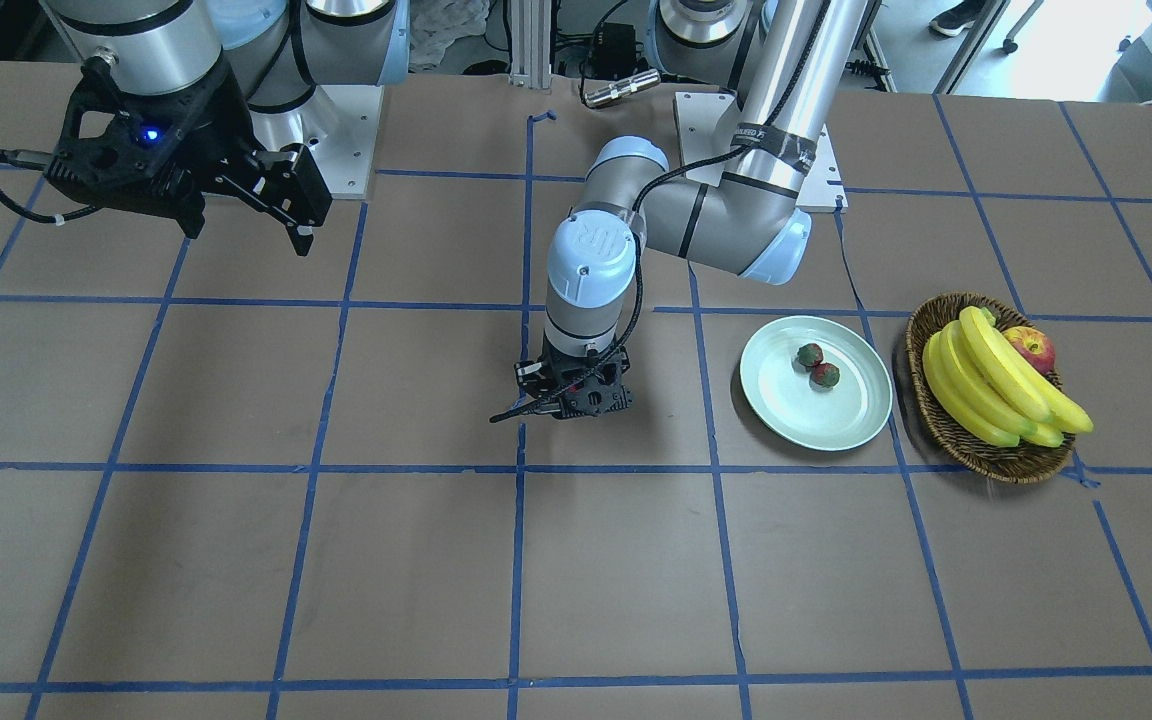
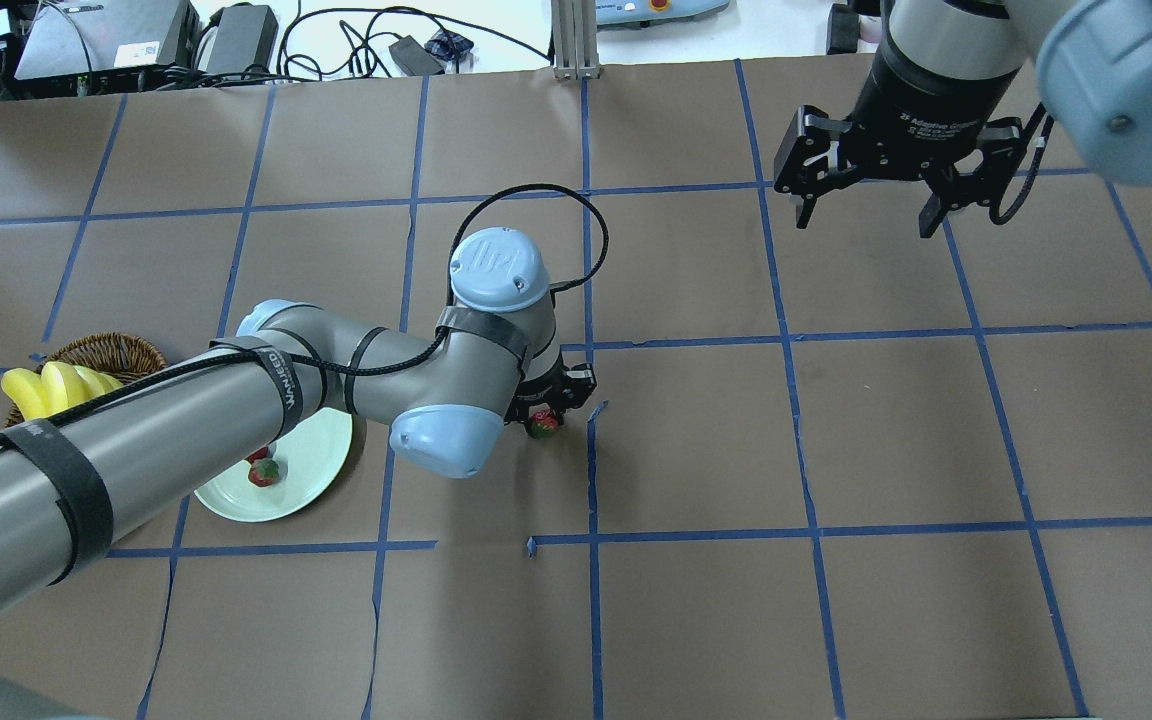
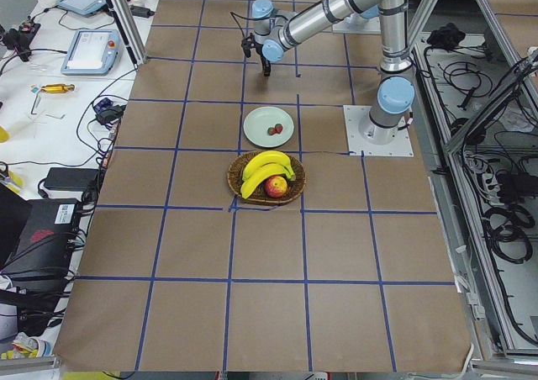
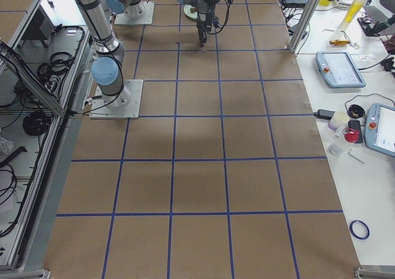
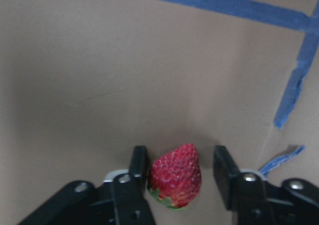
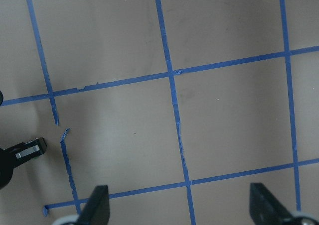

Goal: Collect all strawberries into plate
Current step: 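Lower the strawberry onto the plate and open the left gripper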

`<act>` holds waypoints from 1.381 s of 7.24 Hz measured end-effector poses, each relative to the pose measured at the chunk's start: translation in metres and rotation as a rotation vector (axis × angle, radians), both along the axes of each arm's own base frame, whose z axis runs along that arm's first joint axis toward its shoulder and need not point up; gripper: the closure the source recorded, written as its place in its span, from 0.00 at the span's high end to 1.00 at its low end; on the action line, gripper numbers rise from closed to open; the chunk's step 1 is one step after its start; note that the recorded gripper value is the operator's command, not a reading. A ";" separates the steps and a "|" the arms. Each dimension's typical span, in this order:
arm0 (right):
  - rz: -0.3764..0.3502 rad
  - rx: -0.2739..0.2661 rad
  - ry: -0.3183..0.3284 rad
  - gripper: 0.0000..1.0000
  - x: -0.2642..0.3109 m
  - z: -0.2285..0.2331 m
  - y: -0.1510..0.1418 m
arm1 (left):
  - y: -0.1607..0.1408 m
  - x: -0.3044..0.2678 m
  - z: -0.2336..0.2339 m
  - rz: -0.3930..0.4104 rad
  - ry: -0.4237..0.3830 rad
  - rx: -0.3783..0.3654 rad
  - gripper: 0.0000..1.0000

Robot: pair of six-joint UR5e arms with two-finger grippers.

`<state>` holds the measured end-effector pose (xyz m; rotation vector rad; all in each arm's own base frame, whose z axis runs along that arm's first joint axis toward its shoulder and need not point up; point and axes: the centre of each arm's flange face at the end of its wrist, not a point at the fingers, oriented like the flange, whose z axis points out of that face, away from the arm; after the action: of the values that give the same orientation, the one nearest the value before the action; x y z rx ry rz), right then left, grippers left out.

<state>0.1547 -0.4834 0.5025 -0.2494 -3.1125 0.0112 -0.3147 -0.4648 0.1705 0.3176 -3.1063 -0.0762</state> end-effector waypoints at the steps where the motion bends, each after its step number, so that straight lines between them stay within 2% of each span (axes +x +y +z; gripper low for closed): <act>1: 0.000 0.000 0.000 1.00 0.000 0.000 0.000 | -0.002 0.003 0.009 -0.016 -0.003 -0.008 0.00; 2: 0.000 0.000 0.000 1.00 0.000 0.000 0.000 | -0.010 0.016 0.024 -0.038 -0.019 -0.002 0.00; 3: 0.000 0.000 0.000 1.00 0.000 0.000 0.000 | -0.021 0.047 0.037 -0.052 -0.053 0.034 0.05; 5: 0.000 0.000 0.001 1.00 0.000 0.000 -0.001 | -0.034 0.143 0.052 -0.089 -0.109 0.122 0.06; 6: 0.000 0.000 0.001 1.00 0.000 0.000 -0.001 | -0.034 0.196 0.052 -0.105 -0.113 0.157 0.24; 7: 0.000 0.000 0.001 1.00 0.000 0.000 -0.001 | -0.028 0.238 0.046 -0.118 -0.102 0.189 0.77; 8: 0.000 -0.001 0.001 1.00 0.000 0.000 -0.001 | -0.020 0.261 0.040 -0.114 -0.091 0.211 1.00; 10: 0.000 -0.001 0.000 1.00 0.000 0.000 -0.001 | -0.017 0.257 0.057 -0.128 -0.100 0.178 1.00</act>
<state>0.1547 -0.4843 0.5021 -0.2494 -3.1125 0.0120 -0.0580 -0.4818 0.2275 0.1288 -3.2226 -0.3512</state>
